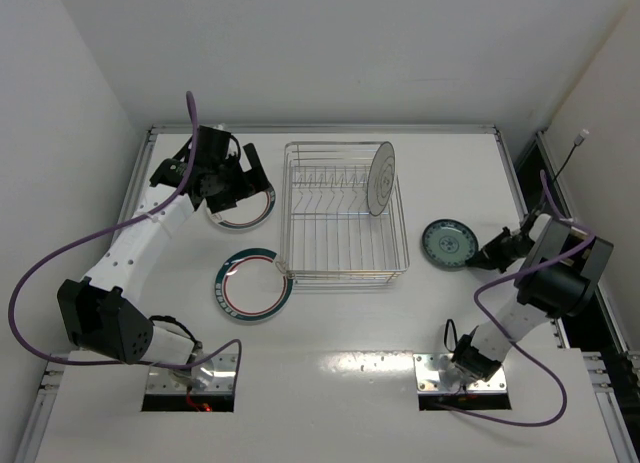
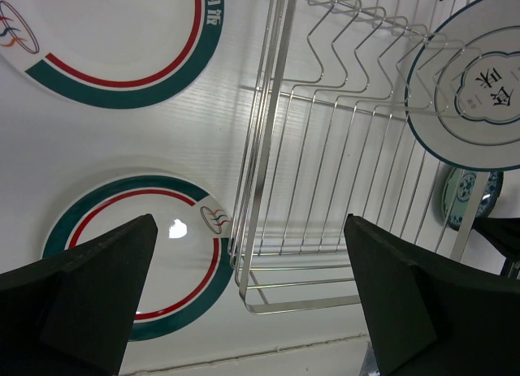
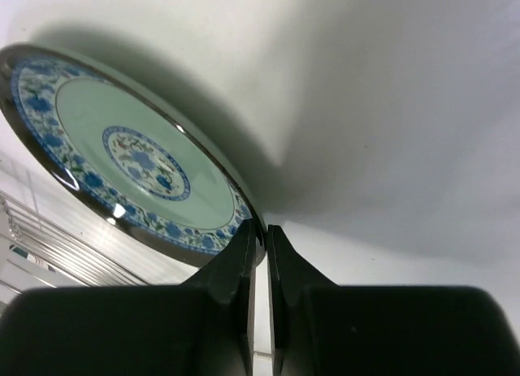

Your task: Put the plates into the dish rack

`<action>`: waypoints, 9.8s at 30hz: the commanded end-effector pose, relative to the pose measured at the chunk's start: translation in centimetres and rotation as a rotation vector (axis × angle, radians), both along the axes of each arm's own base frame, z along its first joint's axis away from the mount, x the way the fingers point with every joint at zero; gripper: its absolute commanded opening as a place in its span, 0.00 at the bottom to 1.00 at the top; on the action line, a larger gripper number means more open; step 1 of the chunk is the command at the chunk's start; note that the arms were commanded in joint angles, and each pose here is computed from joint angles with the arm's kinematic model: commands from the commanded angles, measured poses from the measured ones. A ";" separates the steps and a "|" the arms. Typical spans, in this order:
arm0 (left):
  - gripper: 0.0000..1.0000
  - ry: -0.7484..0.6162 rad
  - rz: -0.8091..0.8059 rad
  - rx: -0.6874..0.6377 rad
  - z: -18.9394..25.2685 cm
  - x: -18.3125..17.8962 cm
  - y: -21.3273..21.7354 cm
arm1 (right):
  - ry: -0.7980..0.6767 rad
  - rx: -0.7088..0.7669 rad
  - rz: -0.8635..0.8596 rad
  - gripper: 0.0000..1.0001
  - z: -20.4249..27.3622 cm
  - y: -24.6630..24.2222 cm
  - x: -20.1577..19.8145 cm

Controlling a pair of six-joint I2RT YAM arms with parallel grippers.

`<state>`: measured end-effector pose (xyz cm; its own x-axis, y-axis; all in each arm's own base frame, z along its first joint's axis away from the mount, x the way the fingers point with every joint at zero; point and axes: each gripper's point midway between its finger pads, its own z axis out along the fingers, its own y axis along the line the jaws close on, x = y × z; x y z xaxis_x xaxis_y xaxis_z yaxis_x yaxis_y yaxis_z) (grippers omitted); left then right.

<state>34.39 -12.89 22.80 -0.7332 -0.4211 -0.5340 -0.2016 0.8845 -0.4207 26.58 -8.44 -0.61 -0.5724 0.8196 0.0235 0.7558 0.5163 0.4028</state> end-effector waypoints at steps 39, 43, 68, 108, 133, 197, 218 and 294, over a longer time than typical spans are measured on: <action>1.00 -0.044 0.008 -0.018 1.5 0.3 0.1 | -0.653 -0.787 0.327 0.00 32.7 12.5 16.3; 1.00 -0.044 0.008 -0.018 1.4 0.1 0.2 | -0.568 -0.959 0.396 0.00 31.9 14.3 17.2; 1.00 -0.054 0.014 -0.015 1.9 -0.5 0.5 | -0.267 -1.303 0.757 0.00 24.3 22.1 19.0; 1.00 -0.020 0.049 0.034 1.6 -3.6 0.4 | -0.120 -1.326 0.749 0.00 22.4 20.4 19.1; 1.00 -0.148 -0.036 0.084 3.7 -7.6 -1.3 | 0.037 -0.897 0.803 0.00 11.6 26.9 12.7; 0.87 0.190 0.443 -0.247 -17.6 11.5 11.2 | -0.648 -0.250 1.181 0.69 23.5 31.0 6.9; 0.69 0.116 0.398 -0.224 -13.1 13.6 12.4 | -0.586 -0.177 1.097 0.69 22.7 29.7 7.7; 0.00 -0.517 -0.291 -1.058 6.8 6.3 0.5 | -0.869 0.228 0.979 0.87 28.9 36.9 13.0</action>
